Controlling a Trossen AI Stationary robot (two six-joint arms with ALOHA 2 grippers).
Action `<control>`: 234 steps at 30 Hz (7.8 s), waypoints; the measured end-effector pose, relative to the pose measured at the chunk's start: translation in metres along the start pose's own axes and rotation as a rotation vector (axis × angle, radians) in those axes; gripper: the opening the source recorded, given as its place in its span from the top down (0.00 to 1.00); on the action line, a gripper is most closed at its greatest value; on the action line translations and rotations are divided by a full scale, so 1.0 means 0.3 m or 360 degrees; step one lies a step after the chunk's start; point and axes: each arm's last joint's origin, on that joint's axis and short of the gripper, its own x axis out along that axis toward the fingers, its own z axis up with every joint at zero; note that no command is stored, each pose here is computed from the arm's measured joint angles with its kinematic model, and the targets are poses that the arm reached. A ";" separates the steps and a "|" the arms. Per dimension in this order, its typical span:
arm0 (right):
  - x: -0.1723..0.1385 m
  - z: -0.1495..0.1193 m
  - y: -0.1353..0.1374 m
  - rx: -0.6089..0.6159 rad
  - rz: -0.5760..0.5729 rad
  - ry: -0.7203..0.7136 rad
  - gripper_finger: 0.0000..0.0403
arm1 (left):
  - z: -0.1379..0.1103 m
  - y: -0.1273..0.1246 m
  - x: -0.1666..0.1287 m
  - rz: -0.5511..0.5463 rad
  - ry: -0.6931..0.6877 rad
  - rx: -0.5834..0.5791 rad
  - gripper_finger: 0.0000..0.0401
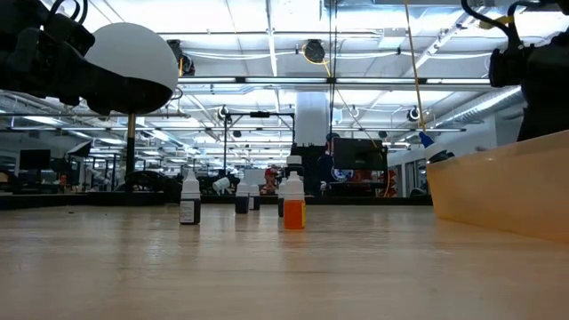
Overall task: Pick & Place food coloring
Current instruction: Put the big purple food coloring bottle into the orange bin, then put the big black food coloring bottle into the orange bin
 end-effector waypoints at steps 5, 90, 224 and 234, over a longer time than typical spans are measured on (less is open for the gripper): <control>-0.015 0.013 0.006 -0.0051 0.0096 -0.0102 0.49 | 0.000 0.000 0.000 0.0000 0.0000 -0.0001 0.26; 0.078 0.060 -0.197 -0.0500 -0.0249 -0.1761 0.59 | 0.029 0.001 -0.001 0.0006 -0.0140 0.0029 0.26; 0.066 0.066 -0.195 -0.0460 -0.0225 -0.1818 0.59 | 0.084 0.220 0.934 0.0274 0.0745 -0.0046 0.70; 0.066 0.066 -0.195 -0.0460 -0.0225 -0.1819 0.59 | 0.310 -0.028 0.884 -0.0254 0.0351 0.0033 0.70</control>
